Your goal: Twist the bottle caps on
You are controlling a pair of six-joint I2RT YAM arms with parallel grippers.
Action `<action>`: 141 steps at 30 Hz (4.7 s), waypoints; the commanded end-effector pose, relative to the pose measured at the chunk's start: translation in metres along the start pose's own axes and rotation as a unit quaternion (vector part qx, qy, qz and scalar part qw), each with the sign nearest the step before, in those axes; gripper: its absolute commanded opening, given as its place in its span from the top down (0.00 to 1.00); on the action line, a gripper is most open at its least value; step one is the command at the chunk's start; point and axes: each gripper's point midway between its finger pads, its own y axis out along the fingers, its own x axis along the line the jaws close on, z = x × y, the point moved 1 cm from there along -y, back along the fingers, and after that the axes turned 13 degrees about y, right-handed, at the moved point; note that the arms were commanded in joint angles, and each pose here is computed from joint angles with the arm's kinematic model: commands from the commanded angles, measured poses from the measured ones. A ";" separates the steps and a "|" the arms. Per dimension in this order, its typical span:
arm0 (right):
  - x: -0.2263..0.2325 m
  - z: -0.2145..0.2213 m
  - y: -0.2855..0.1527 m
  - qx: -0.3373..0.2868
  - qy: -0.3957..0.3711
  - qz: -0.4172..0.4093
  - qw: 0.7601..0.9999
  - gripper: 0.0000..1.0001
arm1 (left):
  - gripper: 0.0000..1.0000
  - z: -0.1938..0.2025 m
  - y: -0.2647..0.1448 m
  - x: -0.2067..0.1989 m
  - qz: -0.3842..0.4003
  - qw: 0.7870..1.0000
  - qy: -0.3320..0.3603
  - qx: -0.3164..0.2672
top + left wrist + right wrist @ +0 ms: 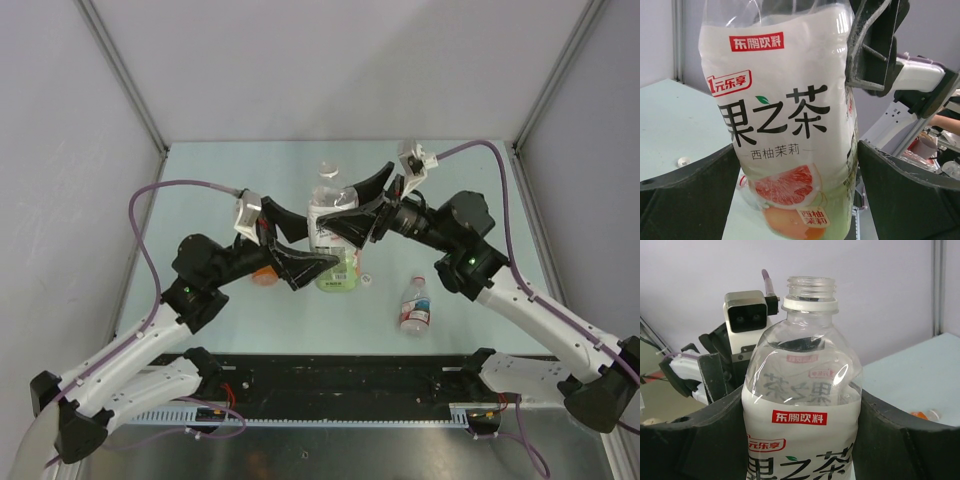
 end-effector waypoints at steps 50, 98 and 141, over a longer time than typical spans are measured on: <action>-0.142 0.027 -0.153 -0.065 -0.026 0.506 0.860 0.01 | 0.90 0.090 -0.045 0.070 -0.169 0.968 0.179 0.048; -0.294 0.266 -0.155 0.326 0.074 0.626 0.705 0.55 | 0.89 0.120 -0.101 0.054 -0.177 0.962 0.205 0.012; -0.132 0.079 -0.125 0.225 0.013 0.280 0.933 0.97 | 1.00 0.184 -0.082 0.045 -0.044 0.955 0.261 0.137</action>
